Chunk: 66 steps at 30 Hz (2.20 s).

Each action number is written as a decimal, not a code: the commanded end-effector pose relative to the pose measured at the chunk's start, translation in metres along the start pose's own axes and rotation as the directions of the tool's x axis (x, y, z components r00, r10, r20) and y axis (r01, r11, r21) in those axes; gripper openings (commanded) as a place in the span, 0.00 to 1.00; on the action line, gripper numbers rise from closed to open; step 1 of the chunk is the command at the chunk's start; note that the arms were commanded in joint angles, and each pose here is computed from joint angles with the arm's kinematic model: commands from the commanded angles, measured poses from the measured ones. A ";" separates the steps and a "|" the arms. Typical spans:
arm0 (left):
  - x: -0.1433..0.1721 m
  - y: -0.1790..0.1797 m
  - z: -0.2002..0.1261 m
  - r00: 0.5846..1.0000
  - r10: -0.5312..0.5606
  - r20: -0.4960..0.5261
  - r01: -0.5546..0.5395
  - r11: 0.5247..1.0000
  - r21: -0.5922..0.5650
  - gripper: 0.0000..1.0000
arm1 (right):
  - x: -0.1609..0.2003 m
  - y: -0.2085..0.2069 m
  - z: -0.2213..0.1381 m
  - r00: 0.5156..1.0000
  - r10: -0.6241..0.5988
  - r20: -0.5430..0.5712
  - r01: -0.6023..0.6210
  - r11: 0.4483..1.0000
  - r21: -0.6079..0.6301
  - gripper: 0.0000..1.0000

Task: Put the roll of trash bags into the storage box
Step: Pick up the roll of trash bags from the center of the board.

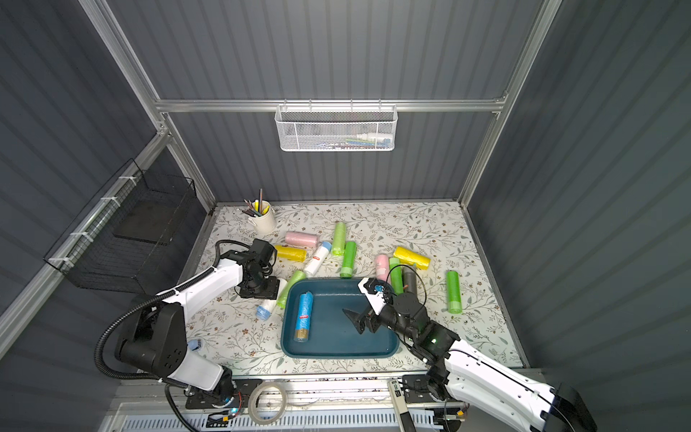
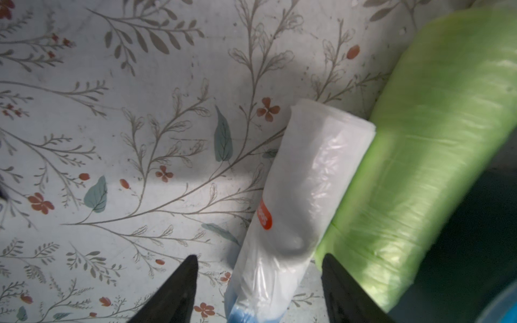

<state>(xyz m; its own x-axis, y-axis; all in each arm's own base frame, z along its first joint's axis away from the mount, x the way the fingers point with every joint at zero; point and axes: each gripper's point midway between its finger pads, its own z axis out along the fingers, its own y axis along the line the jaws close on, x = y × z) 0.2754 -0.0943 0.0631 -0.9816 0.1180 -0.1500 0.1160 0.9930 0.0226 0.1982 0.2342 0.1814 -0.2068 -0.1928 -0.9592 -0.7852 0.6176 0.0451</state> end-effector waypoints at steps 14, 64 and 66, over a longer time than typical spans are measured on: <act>0.007 -0.001 0.034 0.996 -0.031 -0.083 0.030 1.000 -0.006 0.67 | 0.000 0.001 0.003 1.000 -0.012 -0.007 0.012 1.000 -0.003 0.99; -0.006 -0.053 -0.088 0.978 -0.166 0.128 0.115 0.935 0.335 0.38 | -0.005 0.027 -0.001 0.999 -0.024 0.026 0.027 0.988 -0.152 0.99; -0.005 -0.061 -0.095 0.976 -0.165 0.143 0.106 0.932 0.347 0.37 | -0.005 0.027 -0.002 0.999 -0.023 0.030 0.027 0.988 -0.152 0.99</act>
<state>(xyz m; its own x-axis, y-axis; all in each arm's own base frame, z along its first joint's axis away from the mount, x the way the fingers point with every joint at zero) 0.2654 -0.1420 0.1373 -0.9578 -0.0296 -0.2858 0.0549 0.9576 -0.2829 0.1809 0.2476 0.1796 -0.2049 -0.2065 -0.9568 -0.8551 0.5134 0.0723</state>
